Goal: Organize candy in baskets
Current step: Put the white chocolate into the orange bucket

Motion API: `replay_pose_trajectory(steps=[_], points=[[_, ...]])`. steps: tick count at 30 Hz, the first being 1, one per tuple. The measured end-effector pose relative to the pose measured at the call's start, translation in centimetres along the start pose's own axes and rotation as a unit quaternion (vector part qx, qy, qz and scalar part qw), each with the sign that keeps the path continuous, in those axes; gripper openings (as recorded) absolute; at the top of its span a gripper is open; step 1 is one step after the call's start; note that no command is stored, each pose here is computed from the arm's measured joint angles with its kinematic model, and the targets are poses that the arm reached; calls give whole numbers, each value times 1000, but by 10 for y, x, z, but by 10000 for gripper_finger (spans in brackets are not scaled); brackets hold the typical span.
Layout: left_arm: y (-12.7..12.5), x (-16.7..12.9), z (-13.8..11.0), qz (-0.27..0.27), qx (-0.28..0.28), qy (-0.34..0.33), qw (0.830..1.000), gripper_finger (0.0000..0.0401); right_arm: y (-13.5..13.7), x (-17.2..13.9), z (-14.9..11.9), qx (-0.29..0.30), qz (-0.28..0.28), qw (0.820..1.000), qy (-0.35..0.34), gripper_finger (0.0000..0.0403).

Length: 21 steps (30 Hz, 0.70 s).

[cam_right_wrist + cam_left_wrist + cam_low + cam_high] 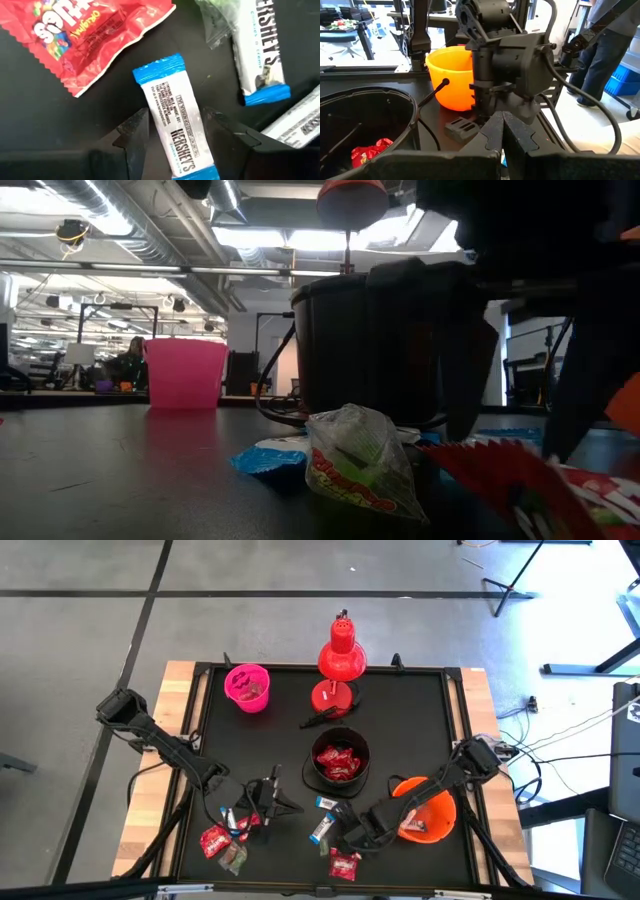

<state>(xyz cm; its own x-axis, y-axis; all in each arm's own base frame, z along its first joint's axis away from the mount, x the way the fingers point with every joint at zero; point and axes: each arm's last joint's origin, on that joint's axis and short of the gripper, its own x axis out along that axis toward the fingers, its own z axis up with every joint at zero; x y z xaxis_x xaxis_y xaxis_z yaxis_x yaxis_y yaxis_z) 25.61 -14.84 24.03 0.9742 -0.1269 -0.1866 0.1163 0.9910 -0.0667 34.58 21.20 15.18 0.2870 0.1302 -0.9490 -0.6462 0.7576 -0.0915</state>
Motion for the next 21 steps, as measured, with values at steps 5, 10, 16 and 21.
replay_pose_trajectory(steps=[5, 10, 16, 21], points=[[0, 0, 0, -1, 0, 0, 1000, 0, -1, 3, -1, 22, 23, 999, 2, 186], [0, 0, 0, -2, -1, 0, 1000, 0, 1, 17, -5, 63, 44, 997, 32, 185], [-1, 0, 0, -13, -2, 0, 1000, 0, 2, 22, -5, 68, 39, 996, 45, 137], [-1, 0, 0, -14, -2, 0, 1000, 0, -1, 8, 8, 70, 25, 996, 52, 84]])
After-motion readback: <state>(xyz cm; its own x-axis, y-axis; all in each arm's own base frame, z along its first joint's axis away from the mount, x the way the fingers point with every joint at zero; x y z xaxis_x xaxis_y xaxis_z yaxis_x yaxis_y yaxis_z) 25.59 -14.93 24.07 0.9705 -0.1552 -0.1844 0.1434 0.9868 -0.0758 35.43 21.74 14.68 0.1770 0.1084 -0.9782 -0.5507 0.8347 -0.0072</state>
